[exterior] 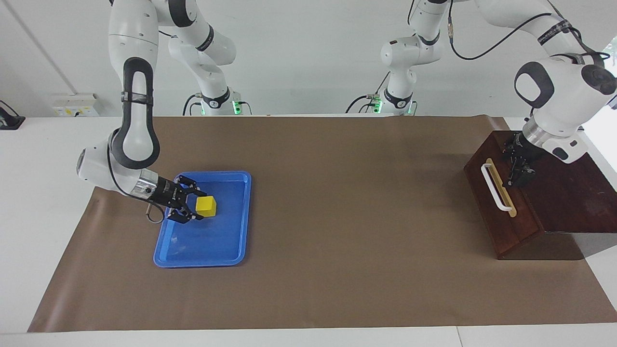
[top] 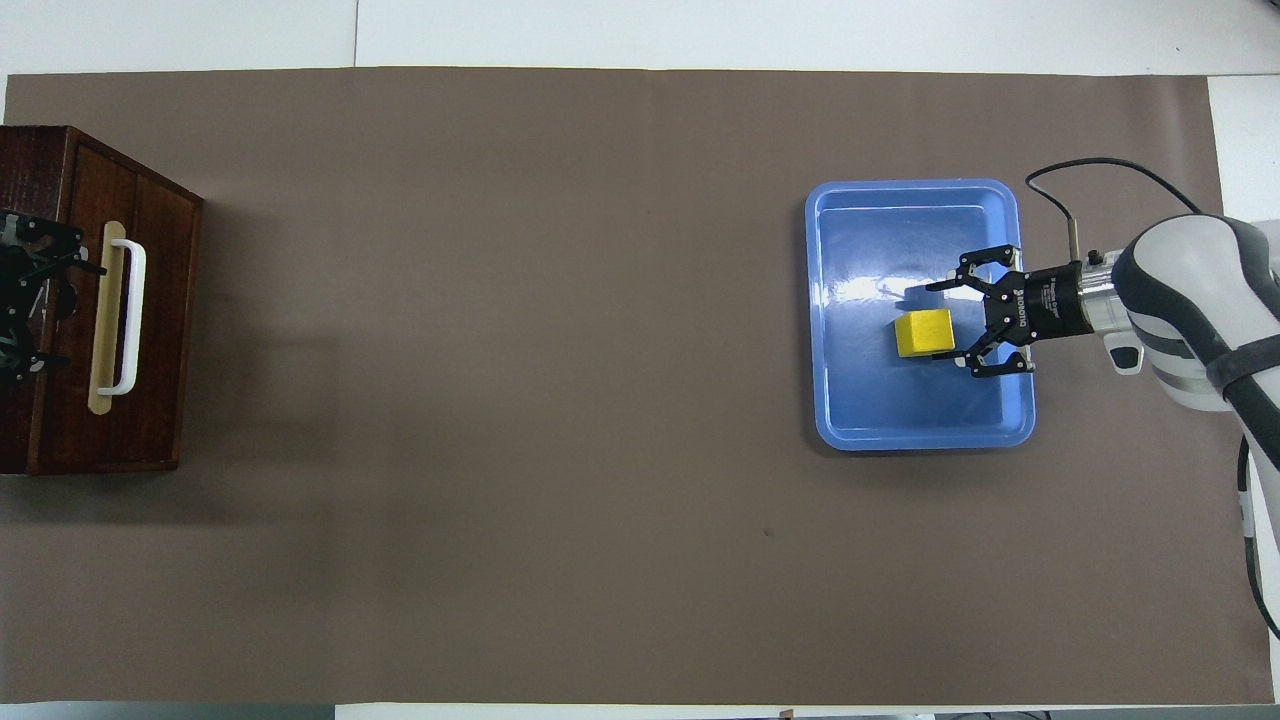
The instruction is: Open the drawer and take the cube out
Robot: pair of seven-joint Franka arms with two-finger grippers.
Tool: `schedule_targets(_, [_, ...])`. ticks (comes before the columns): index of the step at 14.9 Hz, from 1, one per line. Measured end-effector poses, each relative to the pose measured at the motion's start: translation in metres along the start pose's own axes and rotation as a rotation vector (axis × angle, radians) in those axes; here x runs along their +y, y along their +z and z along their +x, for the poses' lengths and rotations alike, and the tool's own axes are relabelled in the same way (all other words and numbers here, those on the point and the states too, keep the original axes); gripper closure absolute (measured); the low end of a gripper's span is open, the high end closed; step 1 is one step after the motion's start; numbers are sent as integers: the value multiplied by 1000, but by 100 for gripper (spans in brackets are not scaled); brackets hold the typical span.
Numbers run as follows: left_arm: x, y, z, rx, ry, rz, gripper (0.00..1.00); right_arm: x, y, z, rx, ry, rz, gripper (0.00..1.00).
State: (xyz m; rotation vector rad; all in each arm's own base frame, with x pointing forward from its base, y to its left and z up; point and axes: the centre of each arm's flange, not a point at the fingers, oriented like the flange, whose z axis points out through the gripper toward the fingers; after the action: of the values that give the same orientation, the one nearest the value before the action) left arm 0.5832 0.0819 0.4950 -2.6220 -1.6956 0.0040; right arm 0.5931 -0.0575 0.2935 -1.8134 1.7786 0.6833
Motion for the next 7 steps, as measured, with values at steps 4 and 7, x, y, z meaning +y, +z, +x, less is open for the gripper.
schedule_targets(4, [-1,-38,-43,-11,328,12,0,-5,-45,-73,62,-106,-3,0])
schedule_targets(7, [6,-46,-84,-40,591,45,0,6,-81,-139,158,-245,-45,0])
